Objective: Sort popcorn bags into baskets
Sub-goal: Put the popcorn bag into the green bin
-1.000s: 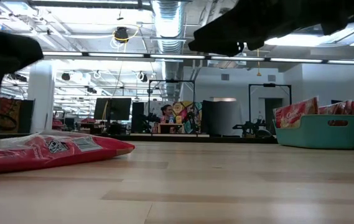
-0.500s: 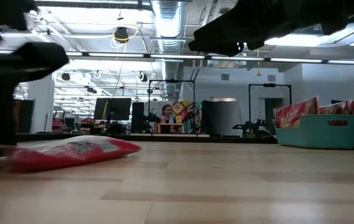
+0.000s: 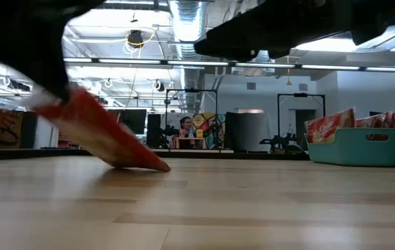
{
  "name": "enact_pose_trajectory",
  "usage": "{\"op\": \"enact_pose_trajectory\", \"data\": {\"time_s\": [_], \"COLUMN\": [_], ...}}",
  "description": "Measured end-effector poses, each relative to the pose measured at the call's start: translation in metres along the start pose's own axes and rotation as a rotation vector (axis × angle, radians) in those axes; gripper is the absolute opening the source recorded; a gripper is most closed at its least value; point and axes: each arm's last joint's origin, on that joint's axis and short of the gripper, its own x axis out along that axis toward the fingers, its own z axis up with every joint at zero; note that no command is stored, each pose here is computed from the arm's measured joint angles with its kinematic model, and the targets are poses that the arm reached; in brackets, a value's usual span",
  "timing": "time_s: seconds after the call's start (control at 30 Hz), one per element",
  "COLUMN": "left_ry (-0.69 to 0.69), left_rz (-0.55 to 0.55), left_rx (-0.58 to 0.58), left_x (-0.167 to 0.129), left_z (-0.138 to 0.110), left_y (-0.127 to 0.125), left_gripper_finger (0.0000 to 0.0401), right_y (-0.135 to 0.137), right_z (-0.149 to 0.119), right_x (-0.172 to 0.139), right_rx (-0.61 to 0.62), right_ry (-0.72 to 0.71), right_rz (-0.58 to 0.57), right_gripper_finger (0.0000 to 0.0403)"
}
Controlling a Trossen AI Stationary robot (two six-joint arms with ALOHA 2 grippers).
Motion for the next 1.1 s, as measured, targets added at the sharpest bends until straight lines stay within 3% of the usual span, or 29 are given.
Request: {"op": "enact_pose_trajectory", "data": {"time_s": [0.4, 0.7, 0.87, 0.97, 1.1], "left_ry": [-0.153, -0.260, -0.298, -0.298, -0.300], "left_rz": [0.035, 0.084, 0.091, 0.090, 0.101], "left_rx": [-0.269, -0.510, -0.525, -0.527, -0.536], "left_x": [-0.041, -0.067, -0.070, -0.069, -0.069], "left_z": [0.002, -0.010, -0.008, -0.008, -0.008], "left_y": [0.076, 0.117, 0.124, 0.124, 0.126], "left_gripper_finger": [0.0000, 0.0000, 0.0000, 0.0000, 0.0000], "right_y": [-0.001, -0.006, -0.011, -0.018, -0.026], "right_z": [0.015, 0.018, 0.012, 0.010, 0.008], "right_x": [0.035, 0.053, 0.061, 0.062, 0.062], "right_rx": [-0.062, 0.115, 0.198, 0.242, 0.259], "right_ry": [-0.012, -0.100, -0.169, -0.182, -0.173], "right_rz": [-0.091, -0.157, -0.250, -0.312, -0.340], "right_gripper_finger": [0.0265, 0.0265, 0.0263, 0.0244, 0.0174]}}
